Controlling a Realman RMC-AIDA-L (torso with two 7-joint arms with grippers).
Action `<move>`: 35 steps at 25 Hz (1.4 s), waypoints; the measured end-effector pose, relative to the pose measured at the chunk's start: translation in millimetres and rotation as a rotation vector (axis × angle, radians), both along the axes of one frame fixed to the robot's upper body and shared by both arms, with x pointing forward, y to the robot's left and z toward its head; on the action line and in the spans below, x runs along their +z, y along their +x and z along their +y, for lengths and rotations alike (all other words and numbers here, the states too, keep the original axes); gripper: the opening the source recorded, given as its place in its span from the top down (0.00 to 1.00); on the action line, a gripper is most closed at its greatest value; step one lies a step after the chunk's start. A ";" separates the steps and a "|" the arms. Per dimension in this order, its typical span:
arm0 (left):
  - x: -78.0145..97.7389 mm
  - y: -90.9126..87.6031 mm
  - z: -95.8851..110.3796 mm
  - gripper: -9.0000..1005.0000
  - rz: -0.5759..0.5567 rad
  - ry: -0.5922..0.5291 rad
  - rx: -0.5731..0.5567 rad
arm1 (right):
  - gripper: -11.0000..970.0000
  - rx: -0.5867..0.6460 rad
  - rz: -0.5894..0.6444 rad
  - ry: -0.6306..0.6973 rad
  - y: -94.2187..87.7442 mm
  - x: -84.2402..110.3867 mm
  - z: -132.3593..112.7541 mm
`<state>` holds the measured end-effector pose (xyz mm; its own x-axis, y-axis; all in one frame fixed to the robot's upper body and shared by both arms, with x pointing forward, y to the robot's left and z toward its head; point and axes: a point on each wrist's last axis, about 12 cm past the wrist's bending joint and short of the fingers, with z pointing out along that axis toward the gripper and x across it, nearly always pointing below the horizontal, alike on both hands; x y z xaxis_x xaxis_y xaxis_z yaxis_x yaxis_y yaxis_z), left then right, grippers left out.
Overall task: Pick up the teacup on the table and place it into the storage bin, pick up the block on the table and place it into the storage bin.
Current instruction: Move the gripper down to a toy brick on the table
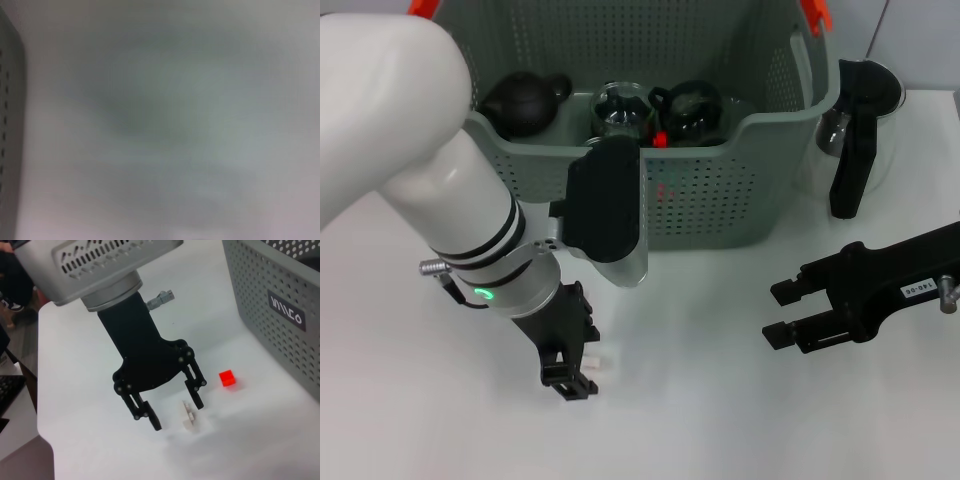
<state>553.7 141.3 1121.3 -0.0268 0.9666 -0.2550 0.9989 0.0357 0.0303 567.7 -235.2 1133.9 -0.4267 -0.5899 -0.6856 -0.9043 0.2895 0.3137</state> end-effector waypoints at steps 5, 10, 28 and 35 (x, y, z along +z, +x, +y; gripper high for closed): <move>-2.7 3.2 0.9 0.39 -0.018 0.011 0.017 | 0.31 0.002 -0.003 -0.001 0.4 0.3 0.3; -6.4 3.8 1.2 0.51 -0.009 0.017 0.022 | 0.31 0.001 -0.008 -0.003 1.1 0.5 0.3; -10.3 2.5 -0.7 0.64 0.002 0.028 0.013 | 0.31 -0.004 -0.010 -0.007 1.0 -2.5 -0.3; -10.0 2.2 -2.3 0.78 0.006 0.031 0.029 | 0.31 -0.006 -0.014 -0.007 1.7 -1.9 -0.2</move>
